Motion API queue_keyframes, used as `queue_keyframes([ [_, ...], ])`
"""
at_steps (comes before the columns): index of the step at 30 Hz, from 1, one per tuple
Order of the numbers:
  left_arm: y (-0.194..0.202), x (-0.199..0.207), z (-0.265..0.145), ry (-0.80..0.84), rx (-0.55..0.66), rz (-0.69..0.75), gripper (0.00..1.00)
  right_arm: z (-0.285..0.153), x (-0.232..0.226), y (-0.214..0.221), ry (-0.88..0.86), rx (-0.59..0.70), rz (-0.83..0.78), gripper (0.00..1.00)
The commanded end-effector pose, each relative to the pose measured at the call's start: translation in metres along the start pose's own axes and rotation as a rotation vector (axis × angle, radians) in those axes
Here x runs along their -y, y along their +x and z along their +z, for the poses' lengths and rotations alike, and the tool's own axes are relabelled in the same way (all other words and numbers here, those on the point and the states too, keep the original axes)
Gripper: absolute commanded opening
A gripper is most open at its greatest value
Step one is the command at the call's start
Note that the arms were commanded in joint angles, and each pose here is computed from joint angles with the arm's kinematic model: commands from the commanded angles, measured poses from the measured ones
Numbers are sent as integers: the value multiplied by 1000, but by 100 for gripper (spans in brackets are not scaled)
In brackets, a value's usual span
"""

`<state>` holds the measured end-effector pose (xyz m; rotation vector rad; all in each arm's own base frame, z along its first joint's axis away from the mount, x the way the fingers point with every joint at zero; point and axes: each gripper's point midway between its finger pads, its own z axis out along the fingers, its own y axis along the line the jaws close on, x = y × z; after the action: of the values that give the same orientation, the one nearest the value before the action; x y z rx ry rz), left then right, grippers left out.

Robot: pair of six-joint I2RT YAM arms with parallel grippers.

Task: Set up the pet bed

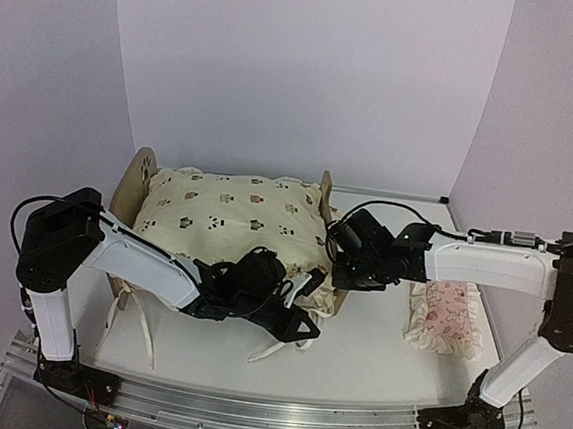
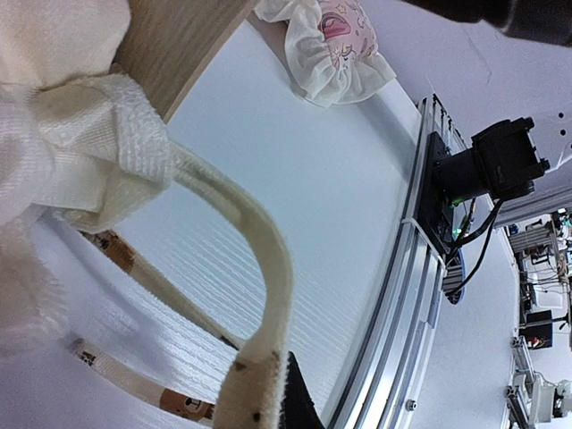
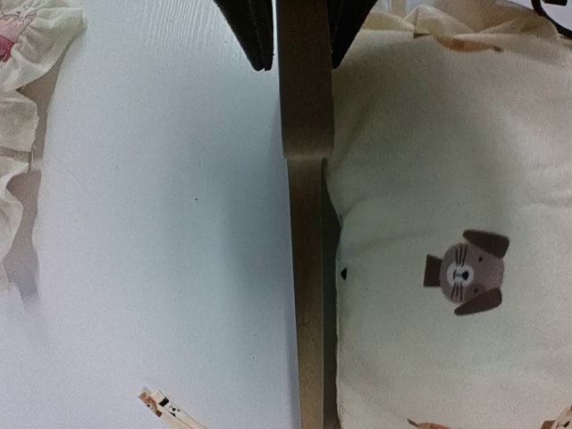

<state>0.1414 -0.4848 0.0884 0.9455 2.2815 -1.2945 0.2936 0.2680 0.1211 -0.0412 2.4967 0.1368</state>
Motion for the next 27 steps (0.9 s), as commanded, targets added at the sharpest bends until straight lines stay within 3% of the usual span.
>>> queue_keyframes([
  [1, -14, 62, -21, 186, -10, 43, 0, 15, 24, -12, 78, 37, 41, 25],
  [9, -10, 49, -13, 147, -16, 38, 0, -10, 14, -14, -31, 8, -19, 71],
  [13, -2, 40, -9, 138, -22, 23, 0, -32, 26, -10, -46, -1, -61, 85],
  [18, 4, 36, -1, 149, -40, 1, 0, -56, 44, 9, -91, -21, -66, 91],
  [27, 17, 32, 20, 185, -105, -54, 0, -68, 49, 71, -255, -182, -21, 86],
])
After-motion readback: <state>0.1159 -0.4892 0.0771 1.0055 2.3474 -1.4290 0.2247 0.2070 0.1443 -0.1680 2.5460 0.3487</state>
